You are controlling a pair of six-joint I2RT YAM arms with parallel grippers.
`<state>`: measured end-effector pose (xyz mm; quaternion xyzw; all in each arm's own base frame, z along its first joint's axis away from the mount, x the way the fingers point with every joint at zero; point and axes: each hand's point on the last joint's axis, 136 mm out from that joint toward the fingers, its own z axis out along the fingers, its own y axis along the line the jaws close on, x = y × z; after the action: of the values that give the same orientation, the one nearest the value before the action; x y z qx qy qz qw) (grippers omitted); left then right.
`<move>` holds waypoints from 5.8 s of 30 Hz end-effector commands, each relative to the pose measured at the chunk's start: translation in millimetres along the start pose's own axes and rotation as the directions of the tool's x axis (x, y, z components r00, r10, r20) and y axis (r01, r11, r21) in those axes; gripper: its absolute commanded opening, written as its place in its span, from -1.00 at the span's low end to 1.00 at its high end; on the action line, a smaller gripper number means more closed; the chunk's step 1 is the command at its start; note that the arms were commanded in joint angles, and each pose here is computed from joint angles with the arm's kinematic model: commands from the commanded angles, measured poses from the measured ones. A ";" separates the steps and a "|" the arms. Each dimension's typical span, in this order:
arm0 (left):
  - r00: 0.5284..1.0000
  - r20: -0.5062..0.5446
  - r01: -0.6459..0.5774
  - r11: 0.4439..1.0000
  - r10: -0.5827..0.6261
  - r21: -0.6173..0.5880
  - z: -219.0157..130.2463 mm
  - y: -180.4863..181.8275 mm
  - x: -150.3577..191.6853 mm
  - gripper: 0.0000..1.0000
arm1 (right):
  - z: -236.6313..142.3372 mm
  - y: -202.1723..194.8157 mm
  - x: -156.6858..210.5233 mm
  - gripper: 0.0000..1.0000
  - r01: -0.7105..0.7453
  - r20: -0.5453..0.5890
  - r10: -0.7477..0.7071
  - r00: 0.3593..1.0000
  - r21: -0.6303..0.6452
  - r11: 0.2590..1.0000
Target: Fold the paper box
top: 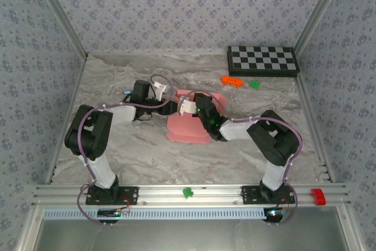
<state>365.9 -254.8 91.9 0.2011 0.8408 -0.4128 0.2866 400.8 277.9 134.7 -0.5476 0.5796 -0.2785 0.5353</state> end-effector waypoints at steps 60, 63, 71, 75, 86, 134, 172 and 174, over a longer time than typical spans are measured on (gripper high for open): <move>0.991 0.117 -0.027 0.951 0.065 -0.307 25.0 35.8 -10.3 -0.12 | 8.5 6.3 -7.1 -1.00 -0.001 -0.024 0.001 1.000 0.017 1.000; 0.988 0.135 -0.020 0.942 0.069 -0.336 22.2 38.9 -13.0 -0.14 | 8.9 7.1 -6.8 -1.00 0.001 -0.026 -0.001 1.000 0.014 1.000; 0.989 0.130 -0.029 0.951 0.072 -0.307 26.7 33.2 -13.1 -0.24 | 12.7 6.1 -6.2 -1.00 0.001 -0.038 0.000 0.999 0.019 1.000; 0.989 0.125 -0.037 0.952 0.078 -0.305 28.5 32.2 -11.8 -0.32 | 13.6 7.4 -6.3 -1.00 -0.001 -0.042 0.002 0.999 0.018 1.000; 0.985 0.140 -0.056 0.949 0.103 -0.309 33.6 31.9 -18.8 -0.34 | 12.4 12.1 -8.9 -1.00 -0.006 -0.032 0.006 0.999 0.005 1.000; 0.958 0.230 0.278 0.751 -0.171 -0.599 -59.3 32.4 -12.9 -1.00 | -66.7 -95.8 -46.9 0.67 -0.686 -0.109 0.677 0.728 -0.101 0.721; 0.921 0.180 0.376 0.674 -0.344 -0.636 -74.6 11.1 12.9 -1.00 | -13.4 -61.8 -9.9 -0.67 -0.938 -0.545 0.767 0.339 -0.128 0.323; 0.922 0.180 0.376 0.676 -0.343 -0.634 -74.7 10.6 12.0 -1.00 | -10.9 -60.3 -11.6 -0.70 -0.934 -0.548 0.761 0.348 -0.139 0.328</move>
<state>334.2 -179.5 102.9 -0.0926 0.9507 -0.1316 0.2650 406.6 264.5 195.2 -0.1767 0.9184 0.0765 0.3456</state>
